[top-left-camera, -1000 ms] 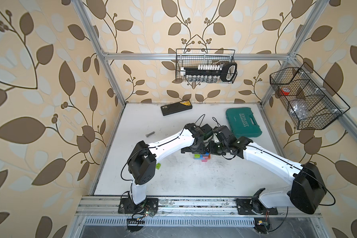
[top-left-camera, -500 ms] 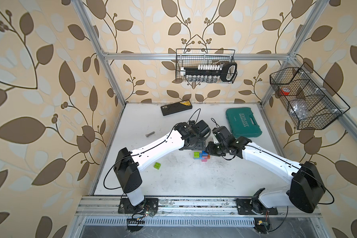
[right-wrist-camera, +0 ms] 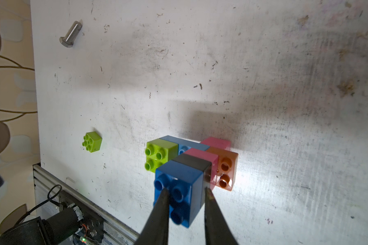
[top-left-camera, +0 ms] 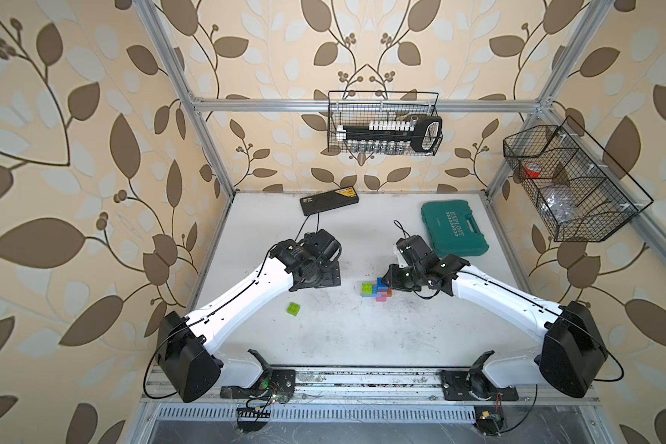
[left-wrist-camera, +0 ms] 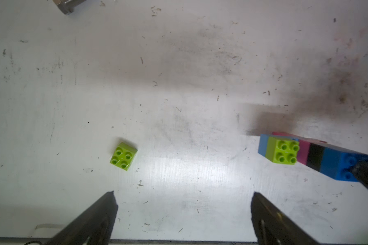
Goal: Assemble the number 4 with lego
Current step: Pick up the lego brick from the center of the board.
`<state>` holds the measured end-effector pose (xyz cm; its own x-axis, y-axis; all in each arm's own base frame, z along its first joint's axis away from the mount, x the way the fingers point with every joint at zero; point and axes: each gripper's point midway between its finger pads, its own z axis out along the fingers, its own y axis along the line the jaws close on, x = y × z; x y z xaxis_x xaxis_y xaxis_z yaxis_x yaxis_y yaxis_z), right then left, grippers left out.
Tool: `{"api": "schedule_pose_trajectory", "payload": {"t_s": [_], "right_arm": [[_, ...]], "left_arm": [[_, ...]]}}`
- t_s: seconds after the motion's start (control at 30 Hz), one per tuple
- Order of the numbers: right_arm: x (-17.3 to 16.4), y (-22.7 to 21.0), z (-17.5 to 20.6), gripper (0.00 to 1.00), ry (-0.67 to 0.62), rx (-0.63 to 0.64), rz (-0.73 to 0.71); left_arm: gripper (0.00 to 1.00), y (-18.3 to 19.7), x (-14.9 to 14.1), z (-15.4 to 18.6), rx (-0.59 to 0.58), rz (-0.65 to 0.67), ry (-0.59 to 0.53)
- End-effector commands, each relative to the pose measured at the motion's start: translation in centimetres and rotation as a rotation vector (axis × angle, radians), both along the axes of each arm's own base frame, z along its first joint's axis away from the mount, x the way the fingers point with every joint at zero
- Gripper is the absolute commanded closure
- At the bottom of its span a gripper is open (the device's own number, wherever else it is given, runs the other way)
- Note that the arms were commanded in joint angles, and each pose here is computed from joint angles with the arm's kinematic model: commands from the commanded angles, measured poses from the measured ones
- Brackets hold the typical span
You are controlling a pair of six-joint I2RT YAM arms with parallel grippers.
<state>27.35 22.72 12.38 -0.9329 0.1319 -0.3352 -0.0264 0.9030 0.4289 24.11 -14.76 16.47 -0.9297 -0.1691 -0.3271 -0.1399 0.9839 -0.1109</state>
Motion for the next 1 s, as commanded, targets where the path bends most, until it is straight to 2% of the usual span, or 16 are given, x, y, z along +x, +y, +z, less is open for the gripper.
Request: {"api": "schedule_pose_trajectory", "payload": {"t_s": [0.0, 0.27, 0.37, 0.63, 0.97], "right_arm": [[-1.8, -1.6, -2.0, 0.76, 0.067, -0.073, -0.001], [-1.8, -1.7, -2.3, 0.76, 0.072, -0.071, 0.003], [-1.9, -1.7, -2.3, 0.76, 0.071, -0.070, 0.003], [-2.0, -2.1, -2.3, 0.76, 0.070, -0.068, -0.002], [-2.1, -2.3, -2.2, 0.76, 0.069, -0.066, -0.004]], "left_arm": [[0.01, 2.1, -1.2, -1.8, 0.059, -0.029, 0.069], [0.08, 4.9, -2.9, -6.5, 0.174, -0.056, 0.214], [0.01, 4.7, -2.8, -8.4, 0.096, -0.051, 0.247], [0.02, 4.1, -2.0, -11.2, -0.014, -0.052, 0.287], [0.09, 4.1, -1.8, -13.3, -0.006, -0.047, 0.346]]}}
